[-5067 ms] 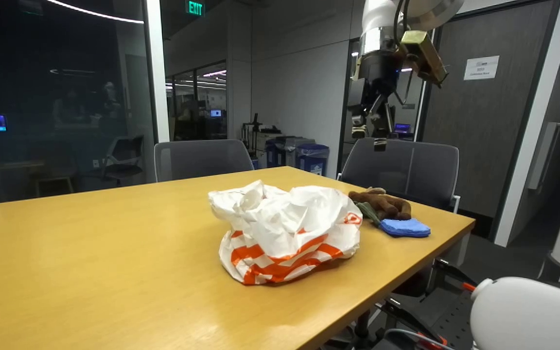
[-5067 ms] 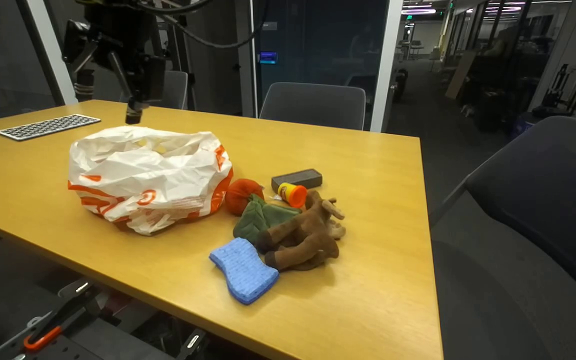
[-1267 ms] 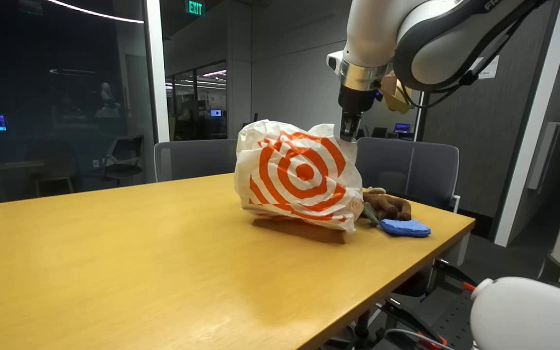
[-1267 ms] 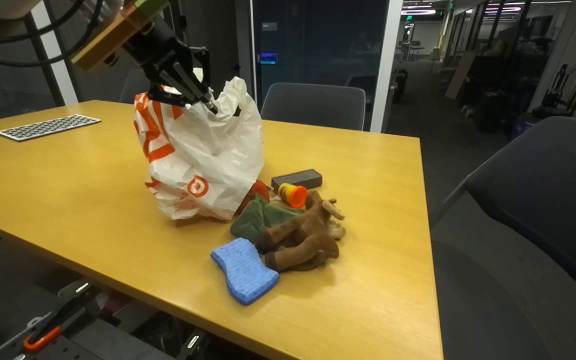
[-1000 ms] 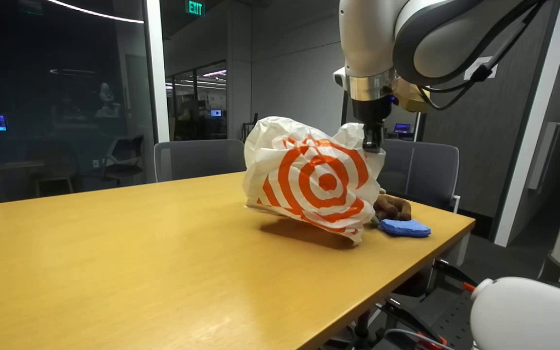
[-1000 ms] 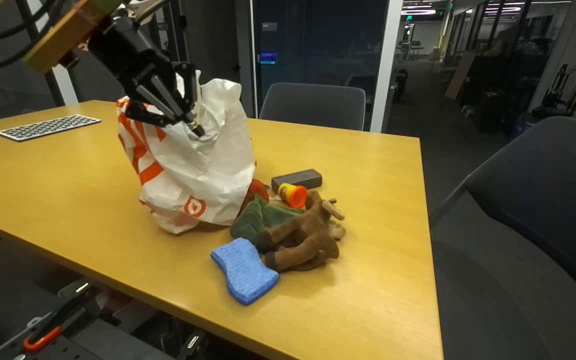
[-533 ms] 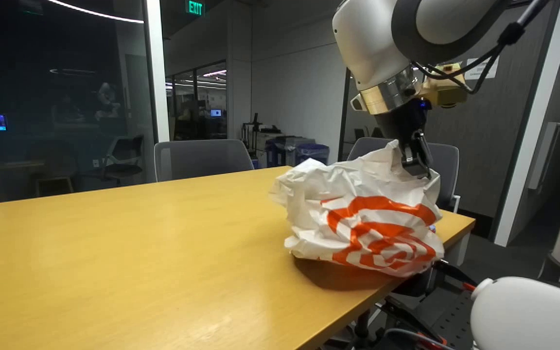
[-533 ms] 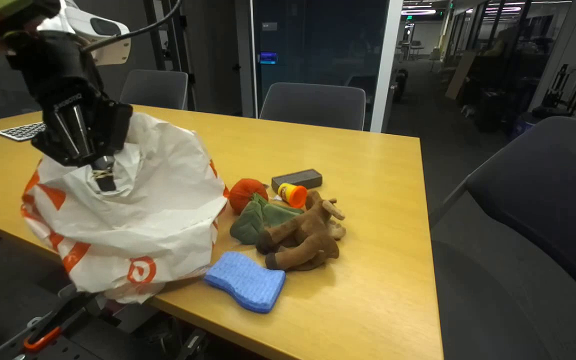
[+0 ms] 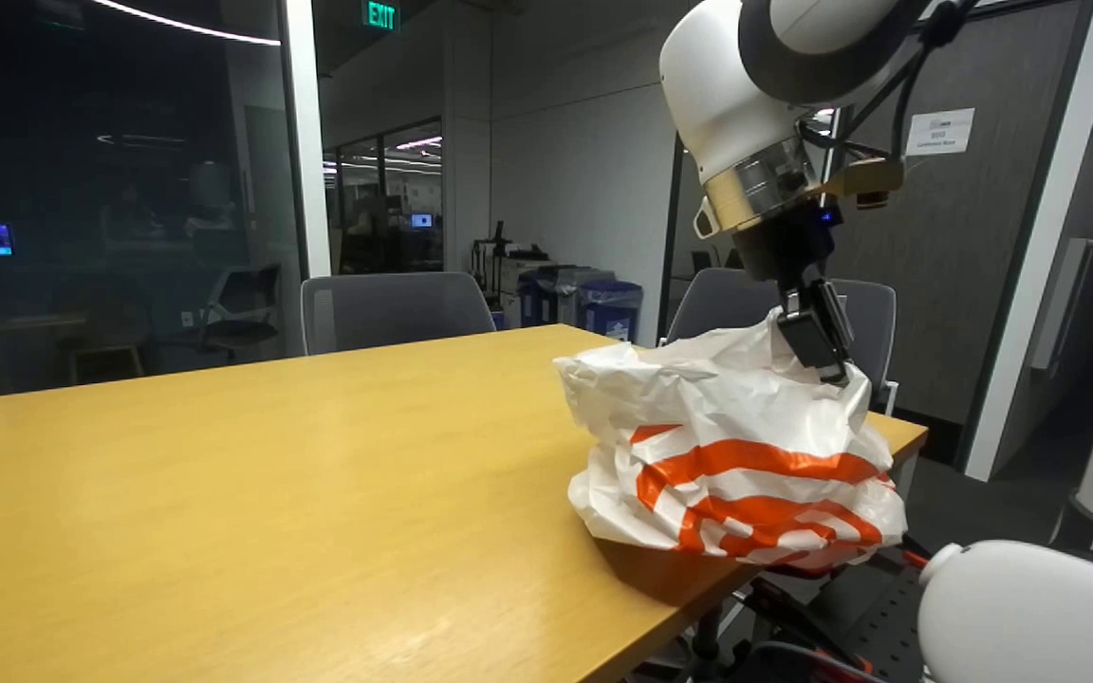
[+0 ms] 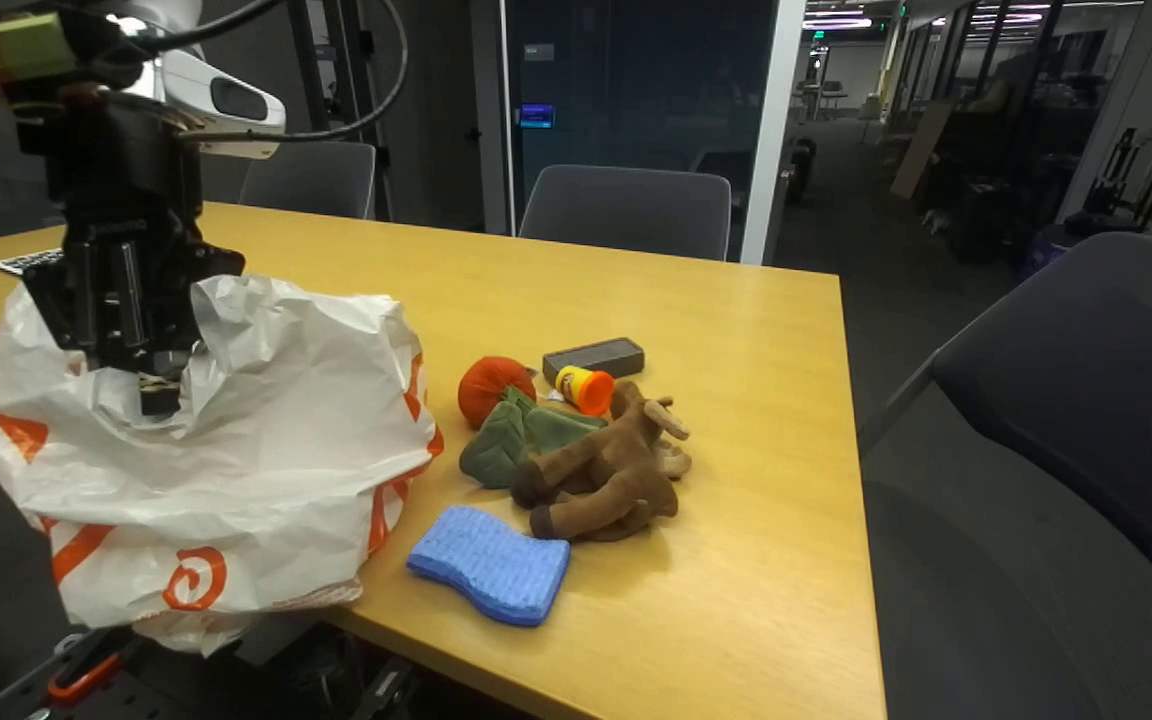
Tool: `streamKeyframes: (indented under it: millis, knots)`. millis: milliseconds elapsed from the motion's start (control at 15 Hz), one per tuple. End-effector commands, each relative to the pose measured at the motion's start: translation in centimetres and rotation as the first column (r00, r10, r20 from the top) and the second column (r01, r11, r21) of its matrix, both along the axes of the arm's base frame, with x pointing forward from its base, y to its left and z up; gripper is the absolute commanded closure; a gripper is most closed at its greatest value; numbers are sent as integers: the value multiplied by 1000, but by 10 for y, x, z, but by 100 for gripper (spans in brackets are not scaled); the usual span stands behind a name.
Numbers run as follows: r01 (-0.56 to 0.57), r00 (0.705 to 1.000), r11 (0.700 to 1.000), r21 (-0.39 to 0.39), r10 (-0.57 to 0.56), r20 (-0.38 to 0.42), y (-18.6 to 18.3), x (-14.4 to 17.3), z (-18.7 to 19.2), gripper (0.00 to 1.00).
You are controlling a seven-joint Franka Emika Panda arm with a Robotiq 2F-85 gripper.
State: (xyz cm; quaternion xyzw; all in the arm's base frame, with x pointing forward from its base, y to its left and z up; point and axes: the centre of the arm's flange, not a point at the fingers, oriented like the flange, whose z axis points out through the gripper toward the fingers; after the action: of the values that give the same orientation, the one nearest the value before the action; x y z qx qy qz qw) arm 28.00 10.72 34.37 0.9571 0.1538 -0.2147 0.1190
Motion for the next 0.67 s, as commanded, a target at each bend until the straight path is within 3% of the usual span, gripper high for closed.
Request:
streamKeyframes:
  millis: [0, 133, 200, 267, 533, 600]
  knots:
    - [0, 1000, 1000, 0, 0, 0, 0, 0, 0, 72]
    - [-2, 1000, 1000, 1, 2, 0, 1, 0, 0, 72]
    - [-3, 1000, 1000, 1, 3, 0, 1, 0, 0, 47]
    - [-1, 1000, 1000, -7, 1, 7, 2, -2, 1, 46]
    - [-35, 997, 997, -71, 40, 69, 18, -12, 22, 16]
    - [-53, 994, 996, -77, 60, 95, 40, -34, 20, 10]
